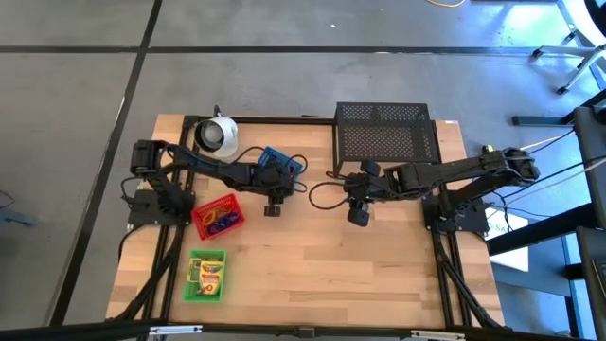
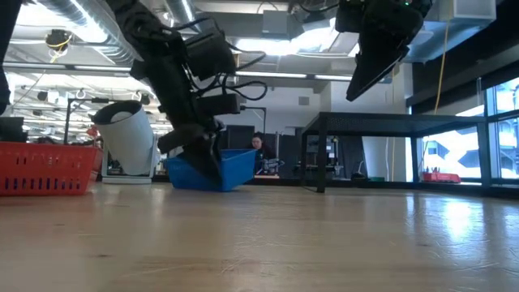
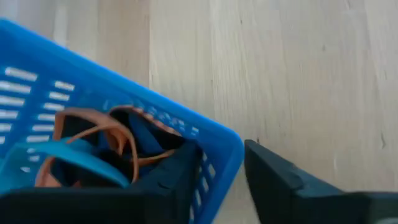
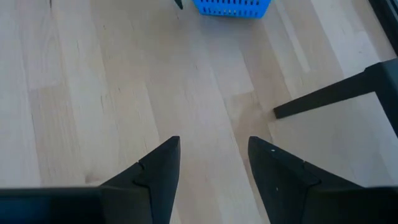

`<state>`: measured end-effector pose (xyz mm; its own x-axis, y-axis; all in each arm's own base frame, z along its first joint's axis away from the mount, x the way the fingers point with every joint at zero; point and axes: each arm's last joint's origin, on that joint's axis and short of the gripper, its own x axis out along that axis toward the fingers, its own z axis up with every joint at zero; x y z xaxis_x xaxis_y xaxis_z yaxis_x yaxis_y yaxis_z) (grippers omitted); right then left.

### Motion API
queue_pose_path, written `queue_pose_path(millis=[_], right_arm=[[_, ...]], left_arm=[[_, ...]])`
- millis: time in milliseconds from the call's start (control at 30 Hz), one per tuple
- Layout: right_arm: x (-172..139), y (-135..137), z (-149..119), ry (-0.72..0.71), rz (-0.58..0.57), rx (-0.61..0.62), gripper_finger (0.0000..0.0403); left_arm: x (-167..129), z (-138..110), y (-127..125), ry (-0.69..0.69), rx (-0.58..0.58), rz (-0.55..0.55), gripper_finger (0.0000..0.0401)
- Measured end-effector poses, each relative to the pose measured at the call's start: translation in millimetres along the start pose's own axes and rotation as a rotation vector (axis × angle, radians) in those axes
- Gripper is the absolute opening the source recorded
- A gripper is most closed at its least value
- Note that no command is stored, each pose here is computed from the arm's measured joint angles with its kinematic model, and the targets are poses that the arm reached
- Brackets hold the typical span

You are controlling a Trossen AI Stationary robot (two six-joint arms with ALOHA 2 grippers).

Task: Pick & Place Office Desk Supplies
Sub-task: Put the blue bin filled with rubber bands on the shelf

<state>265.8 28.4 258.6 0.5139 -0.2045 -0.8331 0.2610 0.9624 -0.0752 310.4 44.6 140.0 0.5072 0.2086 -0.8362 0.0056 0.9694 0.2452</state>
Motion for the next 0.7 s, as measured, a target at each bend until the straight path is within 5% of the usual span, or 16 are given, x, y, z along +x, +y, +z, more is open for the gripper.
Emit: queue_pose_path(millis=[200, 367, 567, 700], right_arm=[[0.0, 0.3, -0.1, 0.002, 0.007, 0.001, 0.0191], [0.2, 0.2, -0.8, 0.012, 0.011, -0.001, 0.0191], [-0.4, 4.1, -4.5, 0.079, 0.139, 0.016, 0.0192], [-1.6, 7.2, -9.1, 0.14, 0.203, 0.035, 0.0192]], left_arm=[[-6.4, 0.3, 0.3, -0.002, 0.078, -0.017, 0.0014], [-17.4, 6.9, -10.5, -0.078, 0.29, -0.153, 0.0003], [-24.6, 32.0, -31.0, -0.22, 0.602, -0.236, 0.0002], [-19.1, 47.2, -48.4, -0.253, 0.709, -0.273, 0.0003]])
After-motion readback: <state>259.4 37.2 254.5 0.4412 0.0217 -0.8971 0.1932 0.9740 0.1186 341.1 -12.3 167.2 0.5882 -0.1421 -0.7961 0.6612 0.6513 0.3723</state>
